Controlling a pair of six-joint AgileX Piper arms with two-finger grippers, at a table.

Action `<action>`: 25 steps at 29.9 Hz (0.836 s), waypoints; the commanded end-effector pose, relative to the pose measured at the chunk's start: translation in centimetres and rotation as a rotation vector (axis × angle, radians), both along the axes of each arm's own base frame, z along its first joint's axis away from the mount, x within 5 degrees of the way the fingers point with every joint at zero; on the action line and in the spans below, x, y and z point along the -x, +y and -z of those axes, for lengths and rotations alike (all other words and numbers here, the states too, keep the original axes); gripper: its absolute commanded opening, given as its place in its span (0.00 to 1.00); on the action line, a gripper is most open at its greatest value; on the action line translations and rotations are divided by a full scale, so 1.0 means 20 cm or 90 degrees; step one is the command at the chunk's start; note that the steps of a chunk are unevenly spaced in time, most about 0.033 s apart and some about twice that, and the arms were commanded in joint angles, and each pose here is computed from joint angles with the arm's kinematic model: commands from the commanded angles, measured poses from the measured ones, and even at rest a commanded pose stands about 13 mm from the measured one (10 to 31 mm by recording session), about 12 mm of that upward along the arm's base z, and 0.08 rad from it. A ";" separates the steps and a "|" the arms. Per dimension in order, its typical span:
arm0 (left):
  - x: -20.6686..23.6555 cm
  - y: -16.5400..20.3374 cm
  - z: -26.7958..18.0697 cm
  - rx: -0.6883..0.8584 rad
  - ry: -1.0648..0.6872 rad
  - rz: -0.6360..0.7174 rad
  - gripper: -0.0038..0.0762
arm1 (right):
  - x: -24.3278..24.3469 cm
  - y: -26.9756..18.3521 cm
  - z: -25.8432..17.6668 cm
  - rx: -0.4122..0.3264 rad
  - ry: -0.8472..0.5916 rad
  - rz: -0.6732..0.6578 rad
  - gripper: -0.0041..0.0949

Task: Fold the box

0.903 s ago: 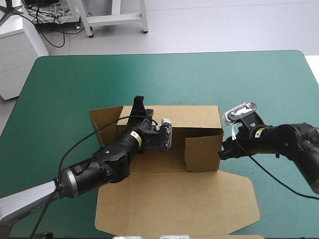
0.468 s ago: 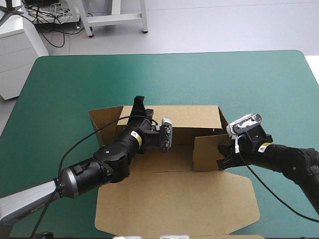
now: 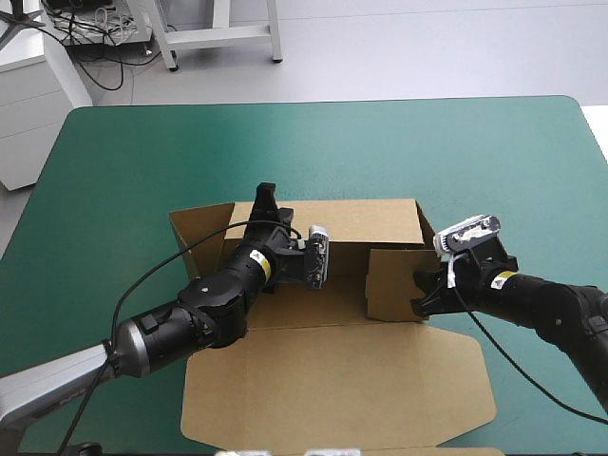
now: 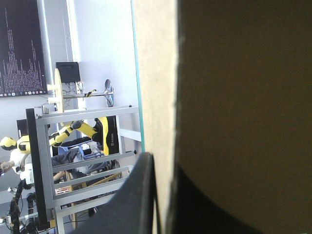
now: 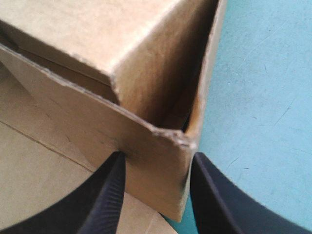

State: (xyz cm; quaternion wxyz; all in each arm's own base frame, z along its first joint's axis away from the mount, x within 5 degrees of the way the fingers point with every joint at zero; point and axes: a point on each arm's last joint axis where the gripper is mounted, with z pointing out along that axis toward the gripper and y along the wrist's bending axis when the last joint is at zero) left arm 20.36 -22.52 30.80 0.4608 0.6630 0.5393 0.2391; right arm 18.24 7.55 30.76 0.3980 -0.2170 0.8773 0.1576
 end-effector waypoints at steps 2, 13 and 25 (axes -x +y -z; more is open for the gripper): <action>0.03 -0.03 -0.04 0.060 0.018 0.032 0.04 | -0.05 0.02 -0.06 -0.037 -0.053 0.022 0.44; 0.03 -0.03 -0.04 0.061 0.018 0.034 0.04 | -0.09 0.15 -0.01 -0.019 -0.059 0.005 0.43; 0.03 -0.03 -0.04 0.066 0.020 0.037 0.04 | -0.15 0.13 0.02 -0.024 -0.054 0.072 0.19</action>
